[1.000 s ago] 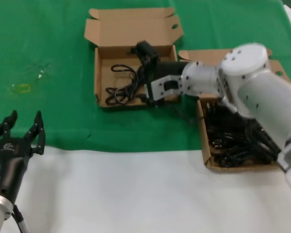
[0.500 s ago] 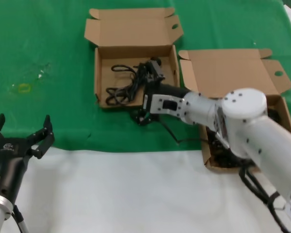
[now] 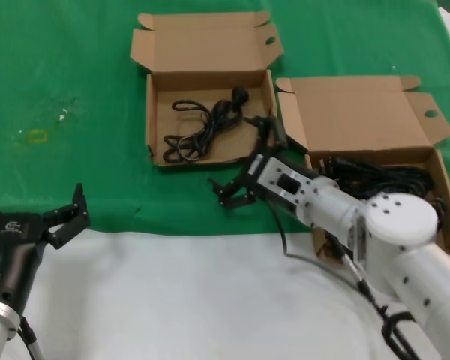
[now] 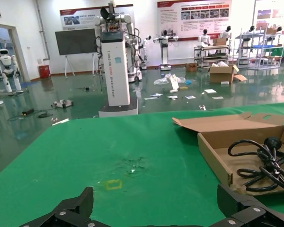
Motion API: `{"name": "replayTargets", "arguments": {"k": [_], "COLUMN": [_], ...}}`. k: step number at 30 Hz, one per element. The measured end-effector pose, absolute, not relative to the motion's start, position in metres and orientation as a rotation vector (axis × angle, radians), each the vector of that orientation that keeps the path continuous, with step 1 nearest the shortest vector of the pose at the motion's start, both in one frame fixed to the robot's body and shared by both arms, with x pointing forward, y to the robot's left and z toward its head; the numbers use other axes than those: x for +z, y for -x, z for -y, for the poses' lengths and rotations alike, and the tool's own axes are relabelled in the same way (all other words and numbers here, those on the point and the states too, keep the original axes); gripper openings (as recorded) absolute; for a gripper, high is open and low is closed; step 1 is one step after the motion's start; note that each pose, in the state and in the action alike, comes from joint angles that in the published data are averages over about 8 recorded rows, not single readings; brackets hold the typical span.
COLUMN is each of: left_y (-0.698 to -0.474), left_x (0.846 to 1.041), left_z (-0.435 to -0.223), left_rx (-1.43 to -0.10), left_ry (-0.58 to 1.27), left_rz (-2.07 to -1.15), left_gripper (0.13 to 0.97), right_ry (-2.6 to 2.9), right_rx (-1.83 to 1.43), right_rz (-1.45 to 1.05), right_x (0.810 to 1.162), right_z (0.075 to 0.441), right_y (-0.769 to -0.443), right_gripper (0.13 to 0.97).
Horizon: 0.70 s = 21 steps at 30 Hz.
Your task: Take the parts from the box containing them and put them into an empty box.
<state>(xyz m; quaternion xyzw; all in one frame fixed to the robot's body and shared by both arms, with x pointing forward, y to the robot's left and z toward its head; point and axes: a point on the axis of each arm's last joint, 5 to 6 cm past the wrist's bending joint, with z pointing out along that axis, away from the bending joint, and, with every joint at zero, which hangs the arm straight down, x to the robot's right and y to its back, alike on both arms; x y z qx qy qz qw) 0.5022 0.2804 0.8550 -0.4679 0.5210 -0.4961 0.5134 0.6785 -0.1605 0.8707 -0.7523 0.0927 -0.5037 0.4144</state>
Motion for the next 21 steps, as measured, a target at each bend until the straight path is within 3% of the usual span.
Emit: {"name": "replayTargets", "arguments": {"k": [10,21], "left_y": [-0.502,-0.502], "left_x": [0.855,0.855], "left_z": [-0.280,-0.280], "left_rx": [-1.193,-1.193], "left_ry": [1.125,1.125], "left_rz": [-1.253,-1.253], "left_gripper": [0.948,0.966], "right_ry": [1.758,1.589], "right_rx": [-1.233,-1.218], "right_rz": [-0.519,-0.795], "right_x": [0.853,0.843], "right_z": [0.185,0.220], "right_y": [-0.642,-0.596], "right_gripper": [0.966,0.966]}}
